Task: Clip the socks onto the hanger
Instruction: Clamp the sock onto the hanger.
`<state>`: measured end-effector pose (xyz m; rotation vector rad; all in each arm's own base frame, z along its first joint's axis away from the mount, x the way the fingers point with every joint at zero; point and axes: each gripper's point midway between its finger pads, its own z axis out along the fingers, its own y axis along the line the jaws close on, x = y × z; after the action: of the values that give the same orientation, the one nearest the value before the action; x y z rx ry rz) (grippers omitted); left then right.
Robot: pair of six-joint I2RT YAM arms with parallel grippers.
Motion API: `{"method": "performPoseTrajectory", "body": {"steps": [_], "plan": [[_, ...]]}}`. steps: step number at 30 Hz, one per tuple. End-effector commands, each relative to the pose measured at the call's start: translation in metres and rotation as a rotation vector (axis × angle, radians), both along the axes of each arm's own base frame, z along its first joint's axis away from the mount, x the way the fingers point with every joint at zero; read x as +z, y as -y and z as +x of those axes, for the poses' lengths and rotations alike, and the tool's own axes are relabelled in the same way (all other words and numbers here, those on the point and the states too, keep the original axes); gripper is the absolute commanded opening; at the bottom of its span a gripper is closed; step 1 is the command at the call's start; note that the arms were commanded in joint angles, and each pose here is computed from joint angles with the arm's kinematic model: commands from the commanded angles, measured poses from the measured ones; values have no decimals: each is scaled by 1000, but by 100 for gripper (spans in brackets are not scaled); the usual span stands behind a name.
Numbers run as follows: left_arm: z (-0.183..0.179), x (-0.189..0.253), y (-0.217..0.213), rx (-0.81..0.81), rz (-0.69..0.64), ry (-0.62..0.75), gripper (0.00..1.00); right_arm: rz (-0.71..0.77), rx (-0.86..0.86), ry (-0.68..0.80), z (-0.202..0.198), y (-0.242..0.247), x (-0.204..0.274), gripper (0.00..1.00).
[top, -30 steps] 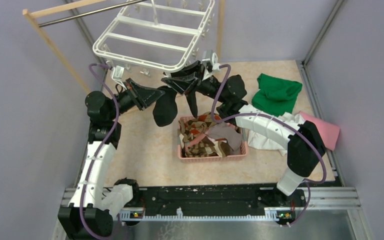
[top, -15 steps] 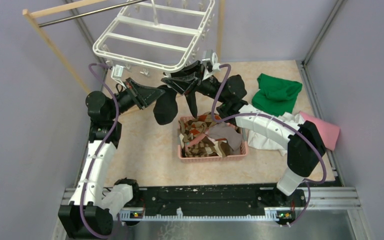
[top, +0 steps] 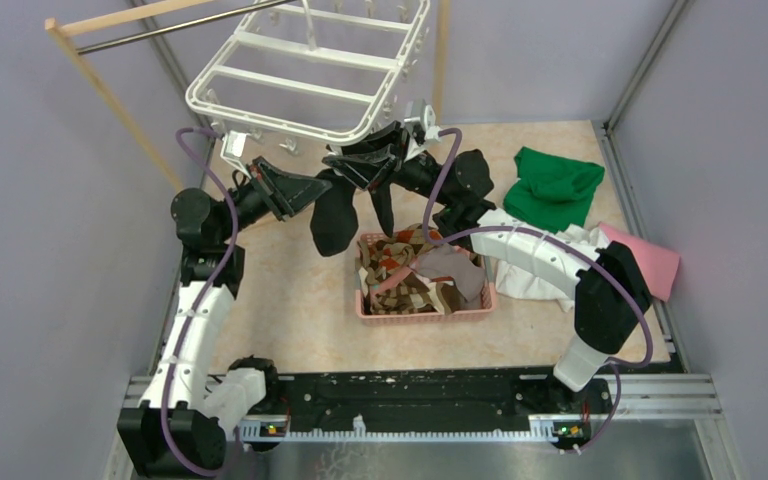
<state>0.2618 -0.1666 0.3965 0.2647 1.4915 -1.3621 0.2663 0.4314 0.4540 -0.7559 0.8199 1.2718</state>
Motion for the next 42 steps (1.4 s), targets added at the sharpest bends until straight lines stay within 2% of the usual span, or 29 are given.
{"method": "performPoseTrajectory", "body": {"steps": [1,14,32,42], "plan": [[-8,10,2,-45,-22,49,0,38,46,75,-20,10,21,4],[-9,14,-6,-74,-84,51,0,36,65,91,-26,12,22,4],[-16,10,-3,-169,-152,-40,0,28,44,140,-25,9,21,5],[-18,23,-4,-188,-229,-28,0,28,66,144,-30,9,22,5]]}}
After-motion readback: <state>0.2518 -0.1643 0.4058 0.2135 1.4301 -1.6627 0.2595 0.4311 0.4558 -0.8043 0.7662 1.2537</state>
